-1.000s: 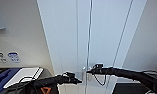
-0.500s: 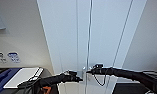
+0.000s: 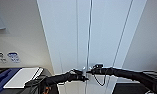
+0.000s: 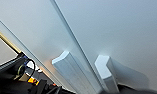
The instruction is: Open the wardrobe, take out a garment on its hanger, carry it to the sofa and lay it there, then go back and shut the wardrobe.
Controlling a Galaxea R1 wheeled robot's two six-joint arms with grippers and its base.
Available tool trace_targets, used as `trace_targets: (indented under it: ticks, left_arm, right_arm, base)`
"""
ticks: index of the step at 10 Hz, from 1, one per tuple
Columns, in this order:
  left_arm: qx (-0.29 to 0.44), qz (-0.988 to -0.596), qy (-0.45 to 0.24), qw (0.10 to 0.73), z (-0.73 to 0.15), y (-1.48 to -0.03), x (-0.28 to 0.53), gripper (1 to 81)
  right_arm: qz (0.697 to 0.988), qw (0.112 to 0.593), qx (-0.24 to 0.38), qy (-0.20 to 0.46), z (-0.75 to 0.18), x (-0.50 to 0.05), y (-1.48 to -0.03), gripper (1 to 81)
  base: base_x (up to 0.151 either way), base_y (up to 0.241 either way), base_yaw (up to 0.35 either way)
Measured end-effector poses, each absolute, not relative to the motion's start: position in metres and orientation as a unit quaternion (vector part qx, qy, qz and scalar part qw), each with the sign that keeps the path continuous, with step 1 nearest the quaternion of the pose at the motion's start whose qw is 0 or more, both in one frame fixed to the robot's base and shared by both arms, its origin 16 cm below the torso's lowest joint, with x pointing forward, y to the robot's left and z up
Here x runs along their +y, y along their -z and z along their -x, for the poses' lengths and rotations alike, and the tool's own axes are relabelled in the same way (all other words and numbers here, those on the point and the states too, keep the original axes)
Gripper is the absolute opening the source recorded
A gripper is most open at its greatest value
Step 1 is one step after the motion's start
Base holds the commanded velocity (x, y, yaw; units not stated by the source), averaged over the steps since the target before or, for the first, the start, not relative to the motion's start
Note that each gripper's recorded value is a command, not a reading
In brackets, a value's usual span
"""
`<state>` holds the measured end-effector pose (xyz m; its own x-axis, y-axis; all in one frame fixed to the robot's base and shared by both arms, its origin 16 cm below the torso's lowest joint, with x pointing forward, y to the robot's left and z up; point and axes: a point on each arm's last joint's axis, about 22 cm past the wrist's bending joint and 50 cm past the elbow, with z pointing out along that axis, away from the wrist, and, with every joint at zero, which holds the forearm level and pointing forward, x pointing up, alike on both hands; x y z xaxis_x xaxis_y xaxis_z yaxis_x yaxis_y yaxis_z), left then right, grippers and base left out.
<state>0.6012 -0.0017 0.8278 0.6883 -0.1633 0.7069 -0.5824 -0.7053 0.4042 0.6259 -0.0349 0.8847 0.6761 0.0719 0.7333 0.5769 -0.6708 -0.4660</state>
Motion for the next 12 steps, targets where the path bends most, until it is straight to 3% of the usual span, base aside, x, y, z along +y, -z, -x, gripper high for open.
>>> trace_targets:
  ticks: [12]
  left_arm:
    - [-0.212,-0.872,-0.33,0.294,-0.6,-0.802,0.021,81.1]
  right_arm:
    - [0.843,0.357,-0.192,0.353,-0.626,-0.034,-0.884,81.1]
  base:
    - [0.0,0.0,0.0]
